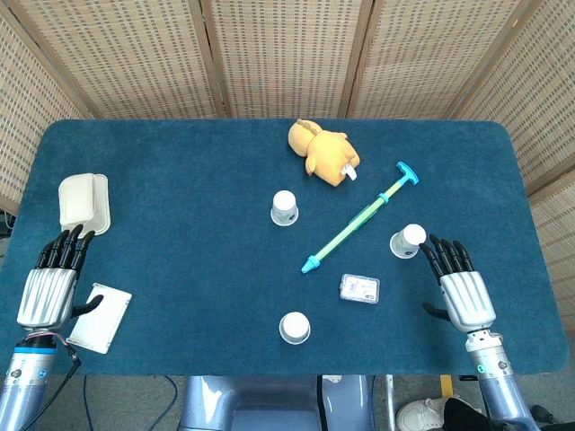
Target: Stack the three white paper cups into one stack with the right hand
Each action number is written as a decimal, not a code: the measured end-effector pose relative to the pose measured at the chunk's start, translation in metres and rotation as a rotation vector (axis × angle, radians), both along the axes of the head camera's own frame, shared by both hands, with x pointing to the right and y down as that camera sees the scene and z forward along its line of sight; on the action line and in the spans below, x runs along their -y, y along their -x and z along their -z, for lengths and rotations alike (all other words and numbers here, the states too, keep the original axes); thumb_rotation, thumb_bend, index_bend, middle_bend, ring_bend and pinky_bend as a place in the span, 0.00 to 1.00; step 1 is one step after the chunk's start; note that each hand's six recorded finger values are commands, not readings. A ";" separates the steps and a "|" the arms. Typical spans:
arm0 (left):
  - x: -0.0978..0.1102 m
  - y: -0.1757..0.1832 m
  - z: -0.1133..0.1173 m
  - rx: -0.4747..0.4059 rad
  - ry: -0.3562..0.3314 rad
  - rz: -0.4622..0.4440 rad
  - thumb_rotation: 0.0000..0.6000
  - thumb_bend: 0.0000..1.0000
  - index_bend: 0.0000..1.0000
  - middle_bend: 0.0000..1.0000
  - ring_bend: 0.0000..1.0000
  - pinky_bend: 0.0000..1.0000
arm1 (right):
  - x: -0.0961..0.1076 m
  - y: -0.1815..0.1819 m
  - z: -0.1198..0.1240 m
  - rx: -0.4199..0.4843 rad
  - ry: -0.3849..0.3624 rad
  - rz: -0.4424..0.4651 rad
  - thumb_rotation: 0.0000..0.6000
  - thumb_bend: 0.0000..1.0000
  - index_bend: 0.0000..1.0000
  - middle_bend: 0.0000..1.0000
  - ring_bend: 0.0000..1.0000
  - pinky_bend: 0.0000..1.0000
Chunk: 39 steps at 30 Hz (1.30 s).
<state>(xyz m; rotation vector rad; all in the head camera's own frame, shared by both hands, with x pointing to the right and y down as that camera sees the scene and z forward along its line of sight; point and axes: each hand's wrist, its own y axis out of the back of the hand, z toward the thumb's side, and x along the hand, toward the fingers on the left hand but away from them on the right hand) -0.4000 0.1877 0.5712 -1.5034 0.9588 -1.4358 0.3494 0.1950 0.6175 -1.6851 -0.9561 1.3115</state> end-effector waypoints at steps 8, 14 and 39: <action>0.002 0.003 0.002 -0.005 -0.011 0.013 1.00 0.05 0.00 0.00 0.00 0.11 | 0.002 0.001 0.000 0.026 0.004 0.018 1.00 0.12 0.03 0.00 0.00 0.01; 0.003 0.004 0.003 0.001 -0.018 0.019 1.00 0.05 0.00 0.00 0.00 0.11 | 0.006 0.004 0.003 0.089 0.003 0.078 1.00 0.12 0.12 0.00 0.00 0.04; 0.001 0.004 0.009 -0.015 -0.033 0.014 1.00 0.05 0.00 0.00 0.00 0.11 | 0.003 0.093 -0.009 0.532 0.370 0.354 1.00 0.20 0.36 0.00 0.00 0.10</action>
